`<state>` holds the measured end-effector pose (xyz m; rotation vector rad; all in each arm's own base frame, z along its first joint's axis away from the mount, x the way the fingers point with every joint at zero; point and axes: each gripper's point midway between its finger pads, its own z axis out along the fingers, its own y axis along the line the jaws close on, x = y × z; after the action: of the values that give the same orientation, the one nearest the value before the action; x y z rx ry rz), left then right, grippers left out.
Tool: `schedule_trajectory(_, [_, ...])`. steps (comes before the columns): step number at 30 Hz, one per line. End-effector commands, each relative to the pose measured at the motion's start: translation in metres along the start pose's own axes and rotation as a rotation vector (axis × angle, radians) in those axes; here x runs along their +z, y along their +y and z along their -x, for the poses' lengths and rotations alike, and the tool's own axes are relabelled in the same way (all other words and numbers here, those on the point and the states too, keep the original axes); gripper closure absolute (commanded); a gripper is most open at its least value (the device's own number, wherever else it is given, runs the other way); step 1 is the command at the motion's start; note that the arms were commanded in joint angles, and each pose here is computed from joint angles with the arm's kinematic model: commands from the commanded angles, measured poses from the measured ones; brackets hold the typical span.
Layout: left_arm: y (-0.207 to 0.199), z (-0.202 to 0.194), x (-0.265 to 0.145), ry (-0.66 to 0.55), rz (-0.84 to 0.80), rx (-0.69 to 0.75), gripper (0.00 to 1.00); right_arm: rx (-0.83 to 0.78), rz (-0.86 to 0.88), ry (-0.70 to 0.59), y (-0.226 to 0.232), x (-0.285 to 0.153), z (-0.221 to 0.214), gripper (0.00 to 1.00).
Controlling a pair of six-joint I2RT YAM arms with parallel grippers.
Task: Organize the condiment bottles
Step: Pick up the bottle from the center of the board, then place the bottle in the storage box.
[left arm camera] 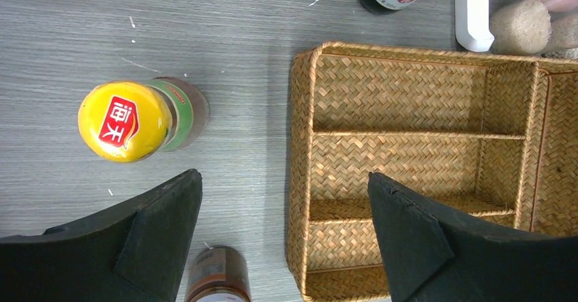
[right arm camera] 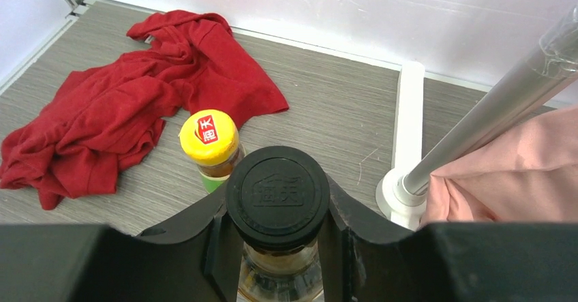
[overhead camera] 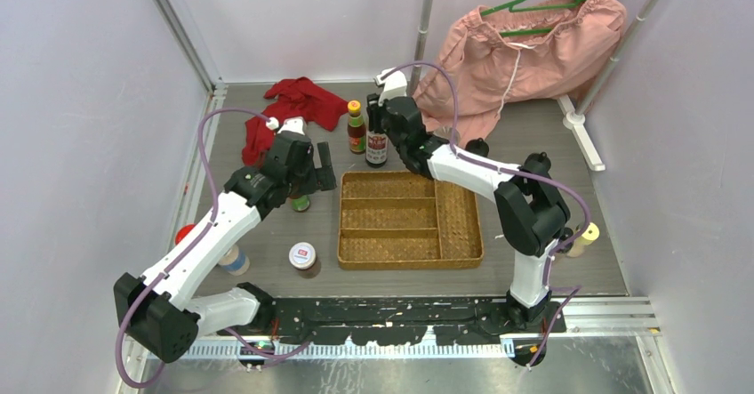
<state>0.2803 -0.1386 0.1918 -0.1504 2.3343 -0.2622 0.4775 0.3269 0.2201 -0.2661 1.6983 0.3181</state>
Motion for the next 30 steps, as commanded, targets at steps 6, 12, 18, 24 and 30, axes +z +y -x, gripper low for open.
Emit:
schedule_trajectory(6, [-0.004, 0.009, -0.009, -0.055, -0.036, -0.012, 0.08, -0.024, -0.019, -0.151, 0.003, 0.002, 0.089, 0.8])
schedule_trajectory(12, [-0.003, 0.01, -0.015, -0.064, -0.045, -0.017, 0.08, -0.051, -0.022, -0.196, 0.002, -0.006, 0.128, 0.81])
schedule_trajectory(18, [-0.002, 0.008, -0.017, -0.065, -0.048, -0.019, 0.08, -0.051, -0.019, -0.21, 0.001, -0.02, 0.151, 0.81])
schedule_trajectory(24, [0.0, 0.004, -0.019, -0.058, -0.048, -0.027, 0.09, -0.06, -0.025, -0.22, -0.004, -0.045, 0.176, 0.82])
schedule_trajectory(30, [0.004, 0.001, -0.021, -0.061, -0.041, -0.033, 0.09, -0.063, -0.031, -0.247, -0.01, -0.08, 0.205, 0.83])
